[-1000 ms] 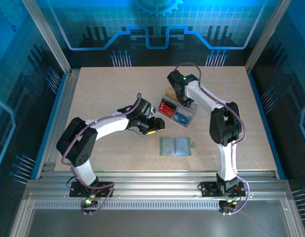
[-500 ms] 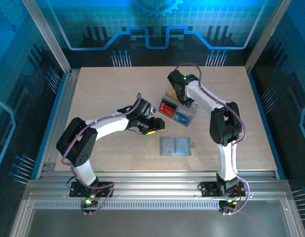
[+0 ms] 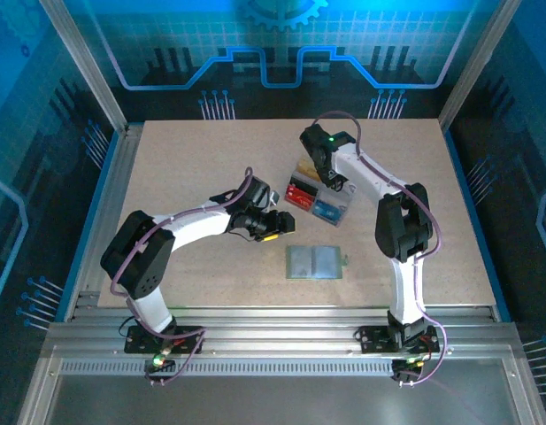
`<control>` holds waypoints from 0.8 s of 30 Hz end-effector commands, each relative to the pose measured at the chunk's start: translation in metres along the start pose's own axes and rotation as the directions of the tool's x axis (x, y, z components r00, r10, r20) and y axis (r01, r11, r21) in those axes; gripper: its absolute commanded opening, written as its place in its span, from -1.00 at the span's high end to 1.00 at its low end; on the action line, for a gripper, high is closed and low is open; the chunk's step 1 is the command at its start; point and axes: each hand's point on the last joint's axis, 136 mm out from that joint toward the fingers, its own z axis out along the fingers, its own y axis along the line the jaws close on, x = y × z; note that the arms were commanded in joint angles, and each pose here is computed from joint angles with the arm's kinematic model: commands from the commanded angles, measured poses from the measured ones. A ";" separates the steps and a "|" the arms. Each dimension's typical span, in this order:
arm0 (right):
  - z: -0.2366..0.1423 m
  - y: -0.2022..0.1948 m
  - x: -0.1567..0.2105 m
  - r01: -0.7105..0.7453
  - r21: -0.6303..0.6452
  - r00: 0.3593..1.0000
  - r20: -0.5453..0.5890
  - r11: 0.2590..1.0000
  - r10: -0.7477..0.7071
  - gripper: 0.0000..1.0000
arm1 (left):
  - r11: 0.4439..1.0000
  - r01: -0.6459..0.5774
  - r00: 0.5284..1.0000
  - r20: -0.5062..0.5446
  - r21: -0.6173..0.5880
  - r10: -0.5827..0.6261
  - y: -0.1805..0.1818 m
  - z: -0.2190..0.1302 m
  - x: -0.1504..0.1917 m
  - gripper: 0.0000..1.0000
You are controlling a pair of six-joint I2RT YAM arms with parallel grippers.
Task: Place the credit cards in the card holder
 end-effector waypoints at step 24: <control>0.005 0.000 -0.004 -0.056 -0.098 0.998 -0.030 0.994 0.053 -0.15 | 0.998 -0.013 1.000 0.009 0.066 0.012 -0.015 -0.014 -0.006 -0.34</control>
